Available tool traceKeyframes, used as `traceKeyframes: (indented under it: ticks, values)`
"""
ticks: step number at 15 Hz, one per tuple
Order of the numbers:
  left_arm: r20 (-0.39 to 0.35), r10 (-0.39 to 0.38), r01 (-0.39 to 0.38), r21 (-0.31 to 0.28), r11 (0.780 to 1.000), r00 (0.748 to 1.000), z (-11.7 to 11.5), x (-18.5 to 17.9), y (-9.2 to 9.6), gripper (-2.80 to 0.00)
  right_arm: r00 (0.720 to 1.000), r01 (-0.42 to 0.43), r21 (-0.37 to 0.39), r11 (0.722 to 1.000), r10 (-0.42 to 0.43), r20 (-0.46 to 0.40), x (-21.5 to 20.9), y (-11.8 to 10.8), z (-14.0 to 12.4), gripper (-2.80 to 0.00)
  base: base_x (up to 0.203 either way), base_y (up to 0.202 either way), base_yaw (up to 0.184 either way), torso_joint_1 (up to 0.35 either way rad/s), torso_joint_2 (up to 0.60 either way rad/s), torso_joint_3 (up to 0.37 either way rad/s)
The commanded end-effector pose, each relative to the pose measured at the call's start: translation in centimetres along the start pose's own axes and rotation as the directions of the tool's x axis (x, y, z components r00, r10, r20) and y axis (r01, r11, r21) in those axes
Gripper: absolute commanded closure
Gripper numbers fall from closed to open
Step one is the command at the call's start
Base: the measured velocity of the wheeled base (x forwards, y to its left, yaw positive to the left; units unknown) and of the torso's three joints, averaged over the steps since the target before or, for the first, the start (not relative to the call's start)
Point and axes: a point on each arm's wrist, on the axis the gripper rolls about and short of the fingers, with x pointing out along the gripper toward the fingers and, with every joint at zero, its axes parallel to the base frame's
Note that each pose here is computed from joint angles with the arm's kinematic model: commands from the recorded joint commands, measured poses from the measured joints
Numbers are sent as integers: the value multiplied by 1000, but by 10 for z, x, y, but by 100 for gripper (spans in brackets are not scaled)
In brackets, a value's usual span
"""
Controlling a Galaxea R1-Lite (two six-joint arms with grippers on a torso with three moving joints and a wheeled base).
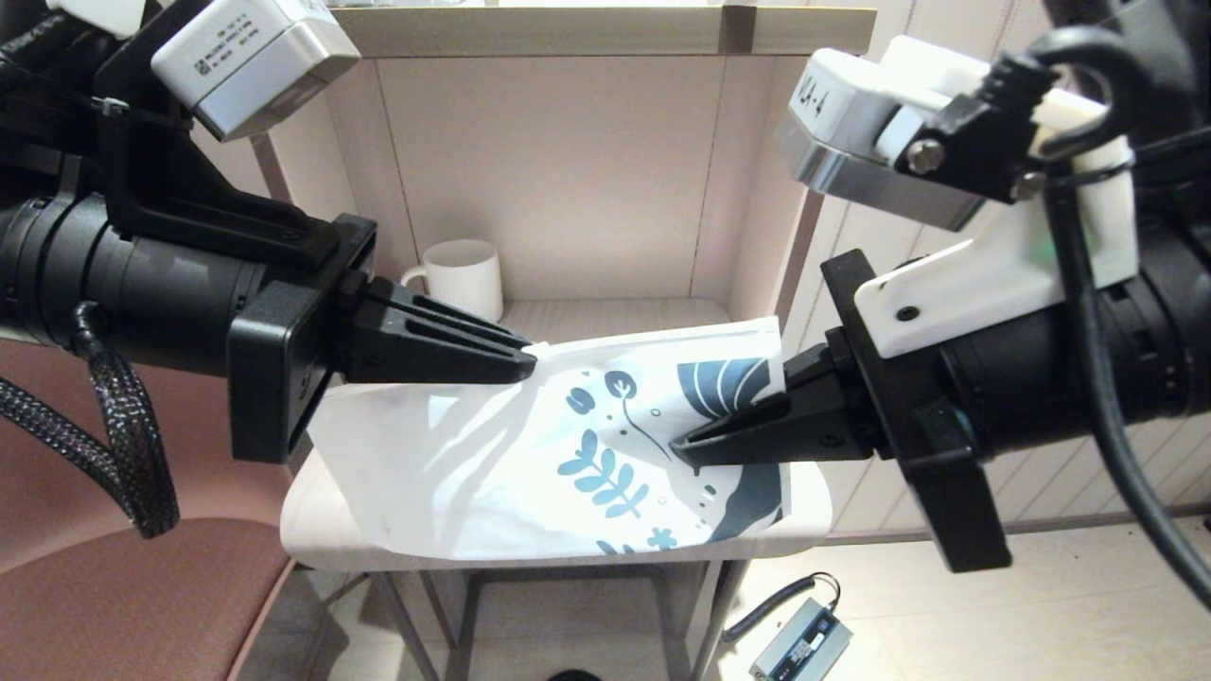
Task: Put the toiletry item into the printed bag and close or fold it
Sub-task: Open the storage bag
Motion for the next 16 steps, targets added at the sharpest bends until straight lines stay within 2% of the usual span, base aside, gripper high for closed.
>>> traceKeyframes:
  ticks: [1, 16]
  values:
    - [-6, -13, 13, -7, 1000, 1000, -3, 2, 0, 0, 1000, -2, -3, 1000, 2, 1, 0, 0, 1, 0, 0, 0, 0, 0, 0, 0]
    - [-8, -15, 15, -8, 1000, 1000, -6, -2, -7, 0, 1000, 16, 12, 1000, -16, -15, -13, 3, -11, 0, 0, 0, 0, 0, 0, 0]
